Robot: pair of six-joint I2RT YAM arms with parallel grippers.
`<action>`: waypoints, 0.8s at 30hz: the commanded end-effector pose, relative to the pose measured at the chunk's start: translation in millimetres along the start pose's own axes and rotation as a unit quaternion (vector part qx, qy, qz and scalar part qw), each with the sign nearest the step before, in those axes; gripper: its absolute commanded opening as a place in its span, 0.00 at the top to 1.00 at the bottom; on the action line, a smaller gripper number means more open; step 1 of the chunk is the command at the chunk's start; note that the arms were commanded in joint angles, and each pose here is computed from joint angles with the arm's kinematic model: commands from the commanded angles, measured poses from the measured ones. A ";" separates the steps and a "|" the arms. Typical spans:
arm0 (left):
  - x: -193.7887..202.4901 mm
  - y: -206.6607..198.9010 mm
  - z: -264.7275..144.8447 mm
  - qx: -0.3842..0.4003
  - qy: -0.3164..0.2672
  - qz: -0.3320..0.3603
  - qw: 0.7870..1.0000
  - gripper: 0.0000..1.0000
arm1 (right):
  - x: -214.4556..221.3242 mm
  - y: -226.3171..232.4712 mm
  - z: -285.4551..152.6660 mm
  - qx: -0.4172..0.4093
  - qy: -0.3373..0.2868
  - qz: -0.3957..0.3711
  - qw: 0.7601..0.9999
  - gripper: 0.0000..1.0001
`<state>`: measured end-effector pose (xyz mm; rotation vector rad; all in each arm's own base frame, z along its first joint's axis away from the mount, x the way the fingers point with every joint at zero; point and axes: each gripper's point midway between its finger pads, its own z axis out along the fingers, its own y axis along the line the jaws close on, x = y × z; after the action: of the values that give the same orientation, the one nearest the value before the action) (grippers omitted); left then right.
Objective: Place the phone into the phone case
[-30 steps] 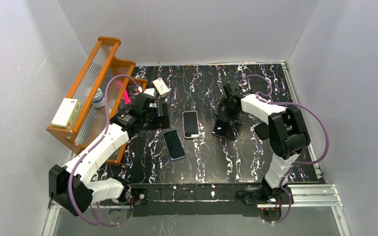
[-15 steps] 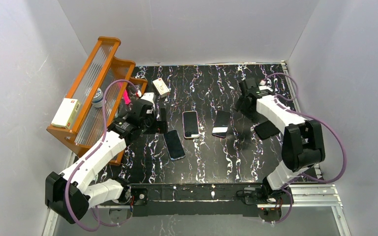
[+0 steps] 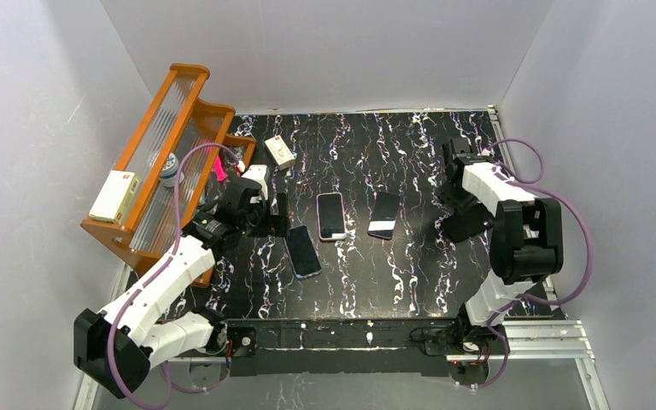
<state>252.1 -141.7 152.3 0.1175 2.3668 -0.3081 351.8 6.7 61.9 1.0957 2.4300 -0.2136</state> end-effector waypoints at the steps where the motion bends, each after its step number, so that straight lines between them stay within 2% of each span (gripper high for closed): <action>1: -2.3 0.0 -5.4 0.006 -0.011 0.002 1.000 0.02 | 4.8 -4.0 16.2 0.021 0.016 0.019 0.999 0.47; 16: -4.5 3.8 -6.5 -0.004 -0.018 0.002 1.000 0.02 | 23.7 -13.9 38.5 0.017 0.048 0.044 0.998 0.62; 19: -5.1 4.8 -6.8 -0.006 -0.020 0.002 1.000 0.02 | 24.9 -15.5 38.1 0.016 0.048 0.038 0.998 0.71; 24: -5.7 4.9 -6.4 -0.007 -0.019 0.004 1.000 0.02 | 24.0 -13.1 29.3 -0.012 0.045 0.016 0.999 0.99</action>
<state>251.6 -140.7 154.9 0.1156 2.3547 -0.3096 341.2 -1.4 21.8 1.2006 2.4712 -0.1968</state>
